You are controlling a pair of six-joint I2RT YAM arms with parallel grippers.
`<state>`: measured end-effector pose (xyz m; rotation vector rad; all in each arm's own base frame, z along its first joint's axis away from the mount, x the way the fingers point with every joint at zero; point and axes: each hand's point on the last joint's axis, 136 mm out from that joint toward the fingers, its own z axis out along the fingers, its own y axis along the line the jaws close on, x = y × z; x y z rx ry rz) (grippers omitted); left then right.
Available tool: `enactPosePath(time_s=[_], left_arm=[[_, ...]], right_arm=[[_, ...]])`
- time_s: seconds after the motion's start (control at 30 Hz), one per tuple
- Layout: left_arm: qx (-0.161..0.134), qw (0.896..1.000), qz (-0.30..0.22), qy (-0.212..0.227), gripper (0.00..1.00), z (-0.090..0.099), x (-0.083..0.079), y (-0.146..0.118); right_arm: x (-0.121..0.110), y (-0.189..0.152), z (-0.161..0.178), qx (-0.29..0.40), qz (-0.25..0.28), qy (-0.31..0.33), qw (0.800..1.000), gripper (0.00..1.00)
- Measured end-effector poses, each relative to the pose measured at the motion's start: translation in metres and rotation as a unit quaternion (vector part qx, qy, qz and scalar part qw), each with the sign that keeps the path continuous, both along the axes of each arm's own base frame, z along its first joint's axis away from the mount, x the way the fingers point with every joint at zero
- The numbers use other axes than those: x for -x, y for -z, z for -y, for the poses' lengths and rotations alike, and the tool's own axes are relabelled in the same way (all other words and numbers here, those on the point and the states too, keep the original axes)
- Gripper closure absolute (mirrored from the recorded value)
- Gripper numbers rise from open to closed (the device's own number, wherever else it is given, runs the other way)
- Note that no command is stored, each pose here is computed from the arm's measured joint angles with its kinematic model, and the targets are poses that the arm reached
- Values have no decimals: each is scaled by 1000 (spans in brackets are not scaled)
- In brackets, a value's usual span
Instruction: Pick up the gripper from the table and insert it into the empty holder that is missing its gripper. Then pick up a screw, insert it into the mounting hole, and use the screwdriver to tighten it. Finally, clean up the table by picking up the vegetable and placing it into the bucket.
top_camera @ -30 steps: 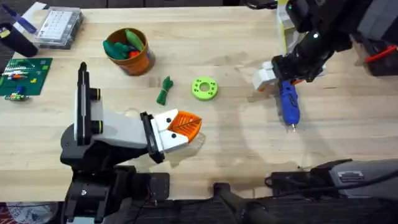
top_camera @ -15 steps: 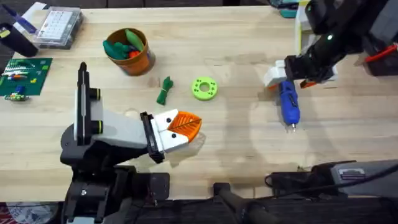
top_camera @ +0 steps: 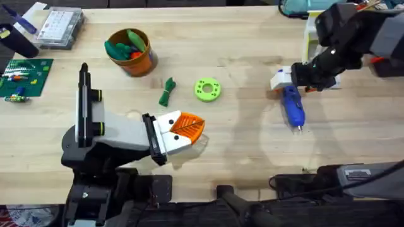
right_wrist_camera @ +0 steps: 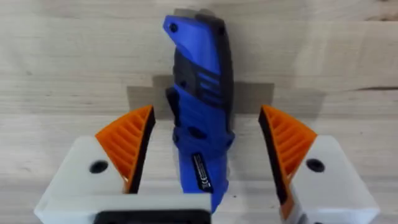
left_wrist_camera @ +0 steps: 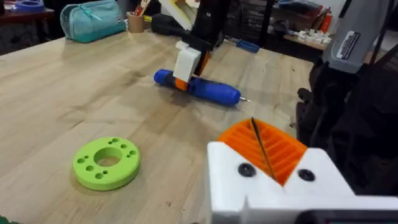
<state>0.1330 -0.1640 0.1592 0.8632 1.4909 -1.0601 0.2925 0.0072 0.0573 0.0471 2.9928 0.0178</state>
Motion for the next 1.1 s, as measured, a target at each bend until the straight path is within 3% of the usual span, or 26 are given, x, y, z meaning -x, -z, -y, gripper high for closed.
enactPosePath(time_s=[0.3, 0.63, 0.7, 0.73, 0.9, 0.93, 1.1], left_arm=[[0, 1000, 0, 0, 992, 0, 0, 0], [0, 1000, 0, 0, 992, 0, 0, 0], [0, 1000, 0, 0, 992, 0, 0, 0], [0, 1000, 0, 0, 992, 0, 0, 0], [0, 1000, 0, 0, 992, 0, 0, 0], [0, 1000, 0, 0, 992, 0, 0, 0], [0, 1000, 0, 0, 992, 0, 0, 0]], right_arm=[[-19, 16, 0, -7, 15, -37, 999, 15], [-19, 25, 2, 0, 1, -49, 999, 24], [-20, 25, 3, 4, 0, -51, 999, 113], [-20, 25, 5, 7, 1, -52, 999, 208], [-23, 26, 7, 12, 4, -54, 998, 904], [-24, 27, 7, 13, 5, -54, 998, 964], [-23, 26, 8, 13, 4, -54, 998, 973]])
